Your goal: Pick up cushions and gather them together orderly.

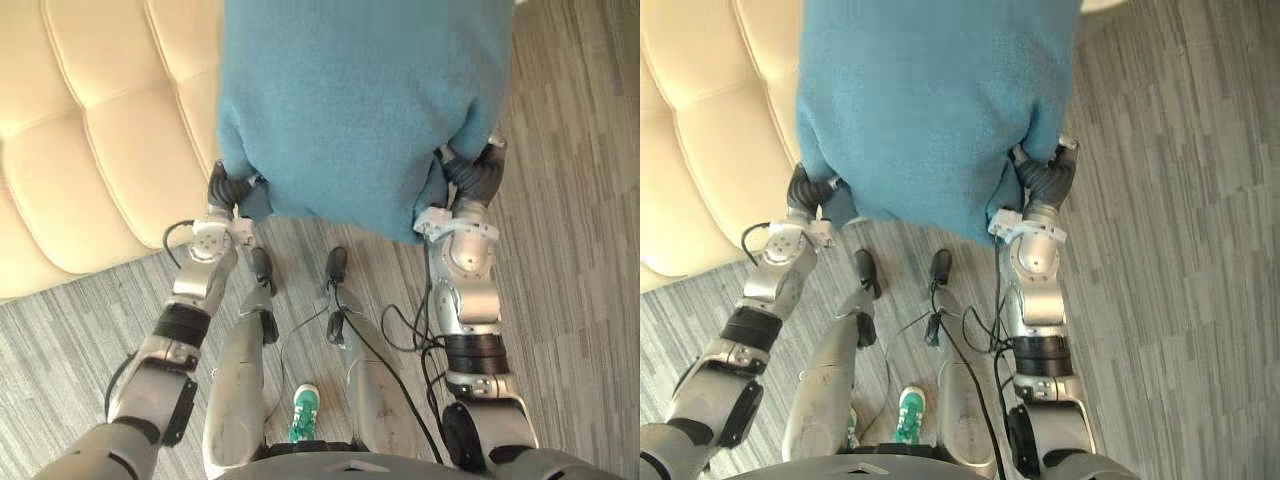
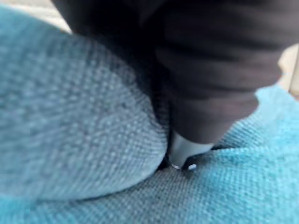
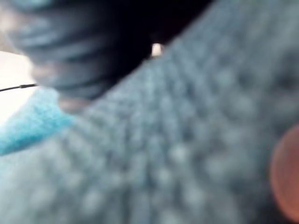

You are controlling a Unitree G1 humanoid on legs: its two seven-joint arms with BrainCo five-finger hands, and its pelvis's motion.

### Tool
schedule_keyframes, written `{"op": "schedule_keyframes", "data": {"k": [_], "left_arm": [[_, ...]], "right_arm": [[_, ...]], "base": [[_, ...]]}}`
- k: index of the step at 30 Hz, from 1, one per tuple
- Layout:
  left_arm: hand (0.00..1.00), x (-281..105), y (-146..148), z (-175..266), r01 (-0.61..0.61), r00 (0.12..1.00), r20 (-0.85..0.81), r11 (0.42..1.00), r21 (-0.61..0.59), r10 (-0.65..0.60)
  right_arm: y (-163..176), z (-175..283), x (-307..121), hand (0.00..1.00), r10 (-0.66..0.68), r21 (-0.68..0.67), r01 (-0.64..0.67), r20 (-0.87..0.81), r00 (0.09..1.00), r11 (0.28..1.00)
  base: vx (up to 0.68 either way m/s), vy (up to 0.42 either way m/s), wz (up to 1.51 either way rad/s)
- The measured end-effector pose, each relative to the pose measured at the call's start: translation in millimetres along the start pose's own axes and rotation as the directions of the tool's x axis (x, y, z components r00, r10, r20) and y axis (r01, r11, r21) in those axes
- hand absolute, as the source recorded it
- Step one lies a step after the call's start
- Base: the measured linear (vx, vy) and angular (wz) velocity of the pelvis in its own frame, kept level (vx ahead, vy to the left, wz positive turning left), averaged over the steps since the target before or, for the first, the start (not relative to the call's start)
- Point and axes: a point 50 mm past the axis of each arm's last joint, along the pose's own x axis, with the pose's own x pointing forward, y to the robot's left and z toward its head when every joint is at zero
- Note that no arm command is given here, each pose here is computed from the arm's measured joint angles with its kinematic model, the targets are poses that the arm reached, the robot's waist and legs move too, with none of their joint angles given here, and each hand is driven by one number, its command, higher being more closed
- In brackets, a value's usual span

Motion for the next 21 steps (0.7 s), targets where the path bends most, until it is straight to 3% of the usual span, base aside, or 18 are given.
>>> {"op": "schedule_keyframes", "data": {"k": [5, 12, 21], "left_arm": [[1.0, -31, -6, -4, 0.009, 1.0, 0.029, 0.999, -0.049, -0.008], [1.0, -84, 8, -24, -0.054, 0.998, -0.018, 0.997, -0.058, 0.053], [1.0, -119, 25, -39, -0.132, 0.989, -0.073, 0.991, -0.028, 0.13]], "right_arm": [[-16, -30, -37, 1.0, -0.016, -0.069, 0.006, -0.136, 0.991, 0.998], [-21, -51, -98, 1.0, 0.093, -0.094, -0.126, -0.296, 0.951, 0.988], [-19, -55, -109, 1.0, 0.203, -0.098, -0.246, -0.322, 0.925, 0.964]], "base": [[0.02, -0.022, 0.21], [0.09, -0.03, 0.01], [0.15, 0.001, 0.07]]}}
